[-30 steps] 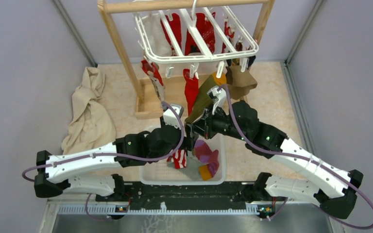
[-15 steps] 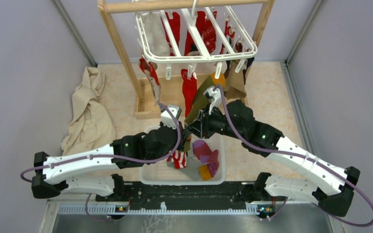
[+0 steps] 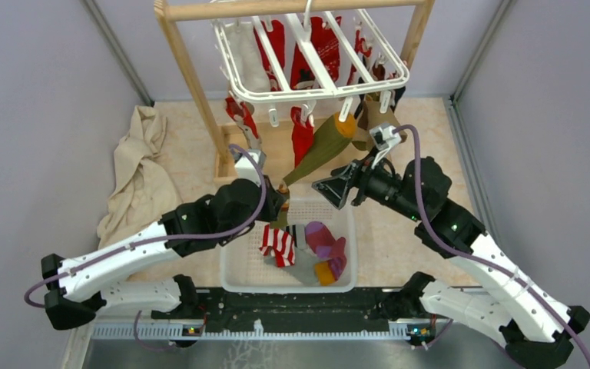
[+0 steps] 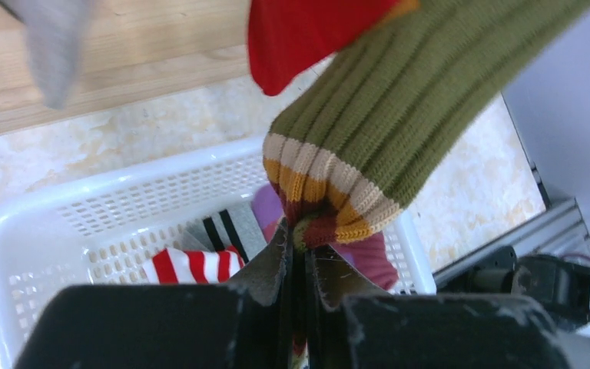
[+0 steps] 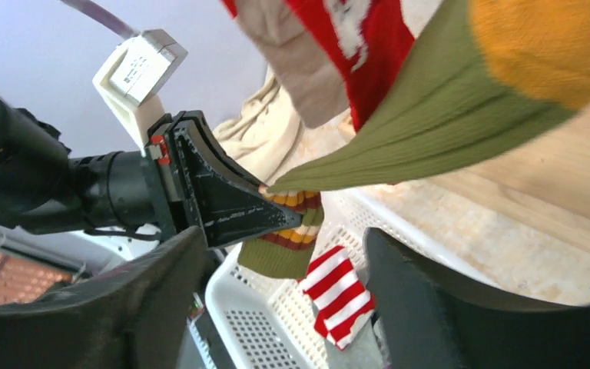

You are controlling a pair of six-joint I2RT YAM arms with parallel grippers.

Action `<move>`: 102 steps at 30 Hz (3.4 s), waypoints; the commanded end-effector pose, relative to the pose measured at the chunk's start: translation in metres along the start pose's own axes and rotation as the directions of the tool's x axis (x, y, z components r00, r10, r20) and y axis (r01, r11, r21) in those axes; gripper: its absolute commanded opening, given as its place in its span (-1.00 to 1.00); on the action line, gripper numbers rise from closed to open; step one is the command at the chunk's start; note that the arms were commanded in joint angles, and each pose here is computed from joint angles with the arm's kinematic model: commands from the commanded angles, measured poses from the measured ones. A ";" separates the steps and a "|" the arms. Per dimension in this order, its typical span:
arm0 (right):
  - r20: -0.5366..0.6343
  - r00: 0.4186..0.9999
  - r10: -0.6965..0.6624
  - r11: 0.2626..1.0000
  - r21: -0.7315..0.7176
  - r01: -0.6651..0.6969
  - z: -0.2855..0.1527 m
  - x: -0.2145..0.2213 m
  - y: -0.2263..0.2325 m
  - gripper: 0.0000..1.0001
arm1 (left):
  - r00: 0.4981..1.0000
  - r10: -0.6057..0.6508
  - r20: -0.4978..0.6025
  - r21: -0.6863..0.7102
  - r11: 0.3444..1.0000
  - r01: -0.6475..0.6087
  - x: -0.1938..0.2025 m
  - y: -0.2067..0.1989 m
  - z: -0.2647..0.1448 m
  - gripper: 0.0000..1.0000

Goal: Remove the socks clipped to the hanger
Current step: Remove the sock from the hanger.

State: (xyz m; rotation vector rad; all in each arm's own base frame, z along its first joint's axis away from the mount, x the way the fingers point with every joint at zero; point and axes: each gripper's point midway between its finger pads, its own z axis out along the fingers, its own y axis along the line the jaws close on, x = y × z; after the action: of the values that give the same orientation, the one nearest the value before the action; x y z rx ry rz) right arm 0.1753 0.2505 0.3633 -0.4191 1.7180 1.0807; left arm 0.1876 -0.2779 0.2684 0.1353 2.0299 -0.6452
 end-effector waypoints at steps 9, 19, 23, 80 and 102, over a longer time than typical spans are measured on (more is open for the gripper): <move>0.225 0.973 -0.052 0.999 0.001 0.053 -0.023 -0.047 -0.009 0.94 | 0.992 -0.083 -0.092 0.063 0.994 0.089 -0.020 0.030 0.016 -0.81; 0.457 0.885 -0.092 0.993 0.104 0.050 -0.026 -0.087 -0.037 0.96 | 0.989 -0.085 -0.123 0.061 0.994 0.093 -0.017 0.036 0.017 -0.81; 0.492 0.870 -0.027 0.998 0.057 -0.002 -0.019 -0.099 -0.052 0.96 | 0.988 -0.086 -0.126 0.060 0.994 0.094 -0.016 0.037 0.016 -0.81; 0.602 0.794 0.086 0.993 -0.115 -0.021 0.029 -0.176 -0.086 0.46 | 0.983 -0.087 -0.164 0.079 0.992 0.101 -0.005 0.036 0.023 -0.79; 0.611 0.786 0.096 0.989 -0.146 -0.007 0.029 -0.182 -0.079 -0.19 | 0.980 -0.089 -0.177 0.086 0.991 0.105 -0.004 0.034 0.024 -0.79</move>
State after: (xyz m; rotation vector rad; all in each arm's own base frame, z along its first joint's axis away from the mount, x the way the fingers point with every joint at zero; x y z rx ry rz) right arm 0.3346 0.1992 0.4435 -0.0357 1.1974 1.2097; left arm 0.2187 -0.2590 0.2479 0.1415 2.1892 -0.8080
